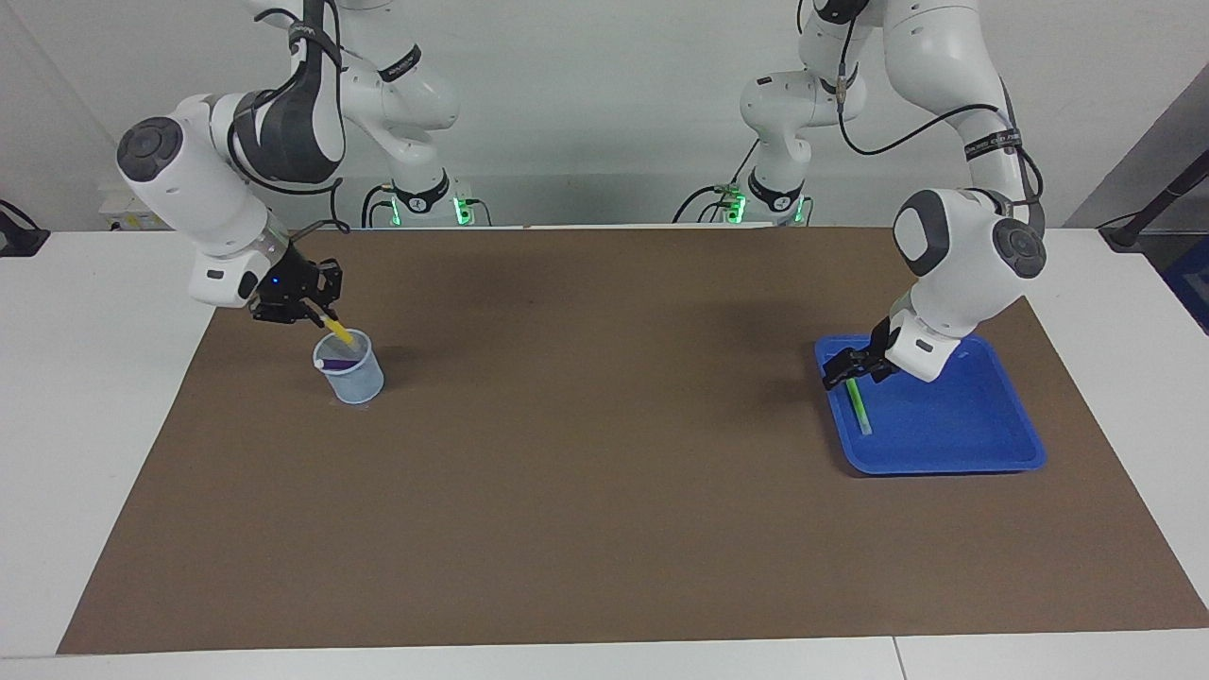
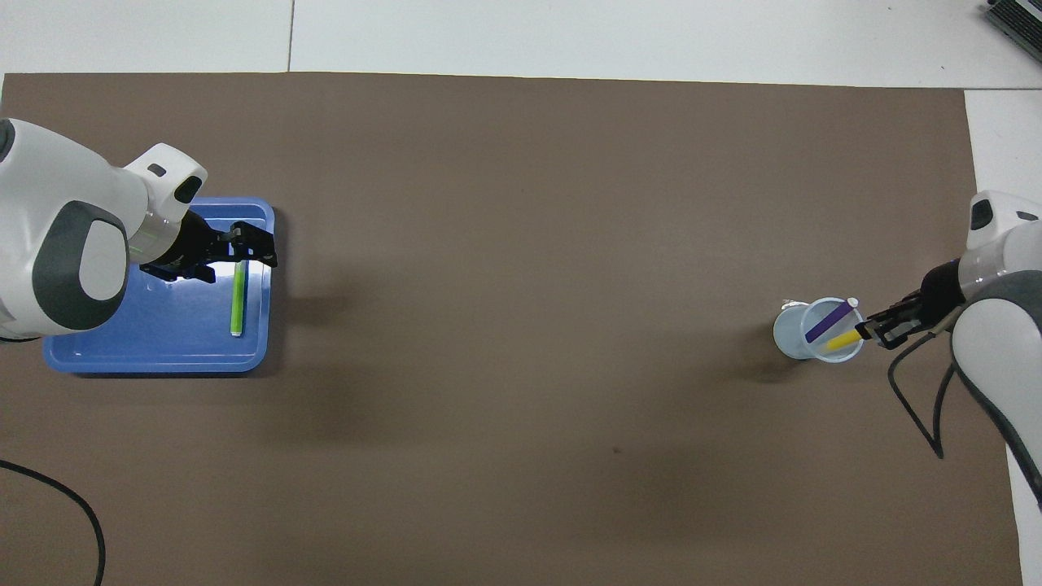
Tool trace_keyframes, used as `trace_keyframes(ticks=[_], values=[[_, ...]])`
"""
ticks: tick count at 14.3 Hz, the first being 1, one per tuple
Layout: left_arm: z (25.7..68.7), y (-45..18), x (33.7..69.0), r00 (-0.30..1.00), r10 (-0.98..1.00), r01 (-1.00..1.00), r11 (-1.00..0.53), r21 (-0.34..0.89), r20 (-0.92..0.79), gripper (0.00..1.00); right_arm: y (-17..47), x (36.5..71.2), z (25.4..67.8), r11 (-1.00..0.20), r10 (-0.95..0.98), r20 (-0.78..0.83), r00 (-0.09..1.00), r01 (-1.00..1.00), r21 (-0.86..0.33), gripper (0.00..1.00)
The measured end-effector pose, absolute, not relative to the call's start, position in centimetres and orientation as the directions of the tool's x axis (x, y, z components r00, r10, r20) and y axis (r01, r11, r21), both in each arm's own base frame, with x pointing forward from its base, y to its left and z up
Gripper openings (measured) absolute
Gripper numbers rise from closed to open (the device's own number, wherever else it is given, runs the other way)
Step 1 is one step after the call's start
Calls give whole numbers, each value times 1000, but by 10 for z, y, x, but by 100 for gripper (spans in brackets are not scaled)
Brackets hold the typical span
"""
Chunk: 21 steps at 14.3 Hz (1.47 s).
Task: Right arm passes pens to left for tray arrangement
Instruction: 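Lift the yellow pen from the cup with the right gripper, then pass the yellow pen from the right gripper into the left gripper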
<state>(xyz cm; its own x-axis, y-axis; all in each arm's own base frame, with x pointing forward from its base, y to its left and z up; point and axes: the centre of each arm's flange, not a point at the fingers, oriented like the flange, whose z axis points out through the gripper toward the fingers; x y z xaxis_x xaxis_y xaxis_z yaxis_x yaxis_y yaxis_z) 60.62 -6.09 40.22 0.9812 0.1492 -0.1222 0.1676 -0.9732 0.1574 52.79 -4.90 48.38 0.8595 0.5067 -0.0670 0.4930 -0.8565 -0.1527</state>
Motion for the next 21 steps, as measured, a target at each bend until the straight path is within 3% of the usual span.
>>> trace_keyframes(ticks=[4,7,13,18,21], values=[[450,-104,600,955,254,281,-940,193,-153,100,-41,524,557,-847,523,-59,850,511,-147,18],[478,-127,589,898,382,431,-865,258,-220,100,-12,526,587,-896,430,-47,902,420,-146,18],[525,-156,575,624,643,780,-543,310,-444,100,60,539,587,-920,-40,-18,999,-44,-389,18],[551,-203,571,323,767,943,-217,251,-554,100,123,541,569,-758,-385,-72,920,-360,-544,18],[553,-239,561,227,779,969,-122,214,-585,100,162,533,564,-646,-510,-111,853,-465,-606,18]])
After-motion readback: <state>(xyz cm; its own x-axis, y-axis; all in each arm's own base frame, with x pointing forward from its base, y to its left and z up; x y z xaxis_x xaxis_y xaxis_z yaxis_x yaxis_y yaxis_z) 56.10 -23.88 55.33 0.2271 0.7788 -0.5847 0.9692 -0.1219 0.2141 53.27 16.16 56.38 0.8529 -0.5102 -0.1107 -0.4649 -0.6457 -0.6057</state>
